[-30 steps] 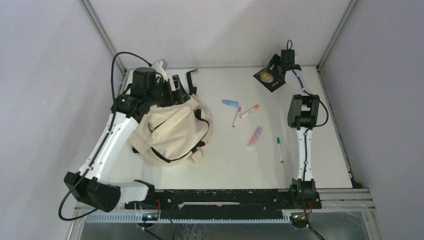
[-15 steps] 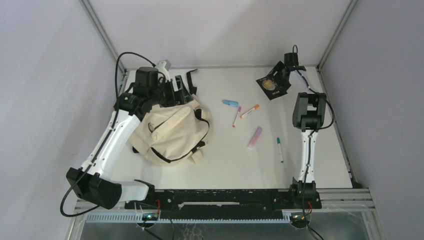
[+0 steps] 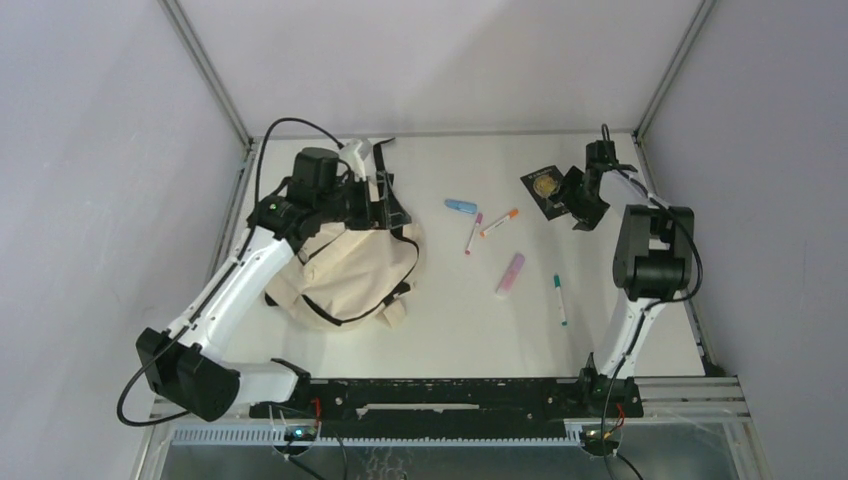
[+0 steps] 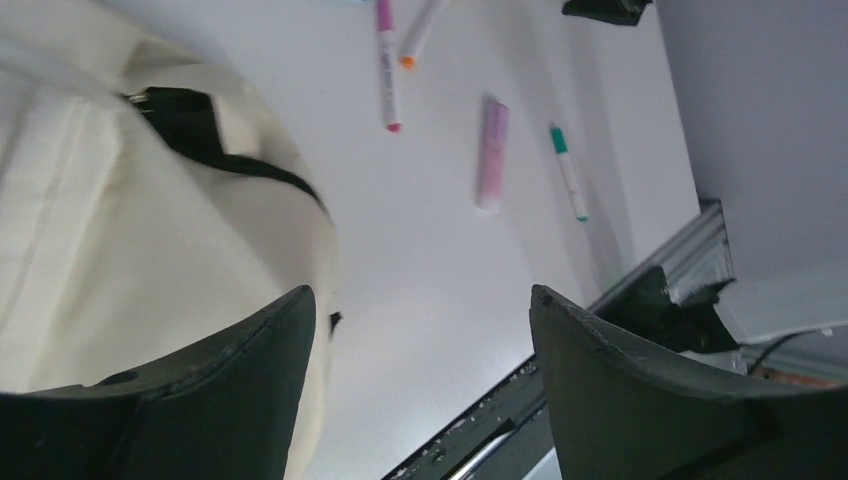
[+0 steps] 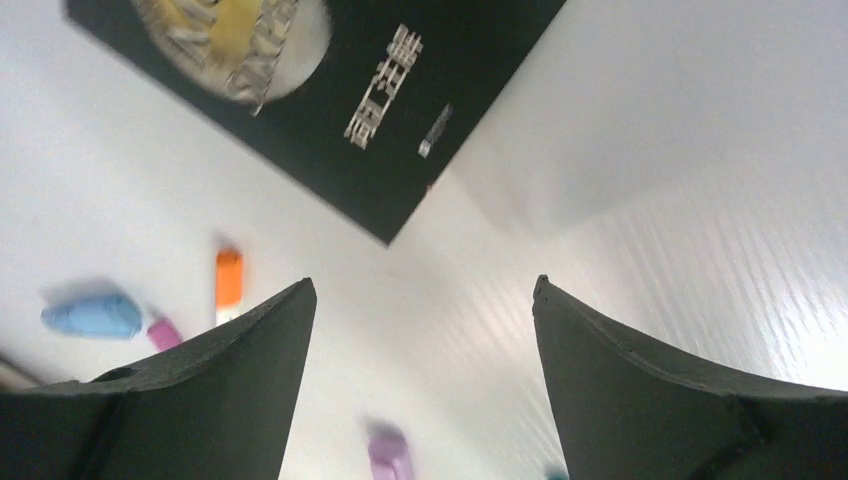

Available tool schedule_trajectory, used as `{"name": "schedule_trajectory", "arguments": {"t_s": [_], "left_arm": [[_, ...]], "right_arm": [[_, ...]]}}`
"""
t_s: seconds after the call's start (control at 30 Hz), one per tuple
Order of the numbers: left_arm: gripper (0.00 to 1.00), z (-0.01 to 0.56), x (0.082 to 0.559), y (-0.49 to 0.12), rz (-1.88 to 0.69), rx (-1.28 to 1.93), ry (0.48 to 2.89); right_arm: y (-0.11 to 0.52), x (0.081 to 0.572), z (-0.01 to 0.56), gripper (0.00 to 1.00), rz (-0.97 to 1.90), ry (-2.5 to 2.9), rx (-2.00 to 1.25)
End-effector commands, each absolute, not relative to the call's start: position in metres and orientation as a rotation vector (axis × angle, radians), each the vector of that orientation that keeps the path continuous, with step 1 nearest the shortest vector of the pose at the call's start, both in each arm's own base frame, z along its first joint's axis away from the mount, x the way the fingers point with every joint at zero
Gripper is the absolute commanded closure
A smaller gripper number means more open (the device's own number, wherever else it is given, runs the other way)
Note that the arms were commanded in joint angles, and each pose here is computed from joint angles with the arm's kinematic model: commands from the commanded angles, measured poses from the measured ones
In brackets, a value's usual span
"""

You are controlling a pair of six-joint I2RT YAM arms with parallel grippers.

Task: Pack the student bag
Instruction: Move the book to the center of the board.

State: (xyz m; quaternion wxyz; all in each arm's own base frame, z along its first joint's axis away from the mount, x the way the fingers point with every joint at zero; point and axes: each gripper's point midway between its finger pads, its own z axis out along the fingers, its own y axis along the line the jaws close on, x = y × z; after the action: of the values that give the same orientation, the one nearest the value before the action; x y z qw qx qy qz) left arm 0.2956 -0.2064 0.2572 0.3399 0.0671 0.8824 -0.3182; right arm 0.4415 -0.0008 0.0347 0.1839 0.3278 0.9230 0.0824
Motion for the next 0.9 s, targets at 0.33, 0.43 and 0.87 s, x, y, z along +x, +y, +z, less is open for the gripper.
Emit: {"name": "schedule_trajectory", "arguments": {"t_s": [0.33, 0.43, 0.87], "left_arm": [[0.18, 0.263, 0.275, -0.296, -1.036, 0.424, 2.253], [0.17, 0.251, 0.272, -0.304, -1.033, 0.43, 2.3], [0.17, 0.22, 0.284, -0.305, -0.942, 0.413, 2.406]], "right_arm": [[-0.063, 0.516, 0.101, 0.07, 0.037, 2.414, 0.655], [-0.07, 0.543, 0.095, 0.07, 0.087, 2.413, 0.697], [-0.016, 0.606, 0.075, 0.03, -0.055, 2.432, 0.462]]}}
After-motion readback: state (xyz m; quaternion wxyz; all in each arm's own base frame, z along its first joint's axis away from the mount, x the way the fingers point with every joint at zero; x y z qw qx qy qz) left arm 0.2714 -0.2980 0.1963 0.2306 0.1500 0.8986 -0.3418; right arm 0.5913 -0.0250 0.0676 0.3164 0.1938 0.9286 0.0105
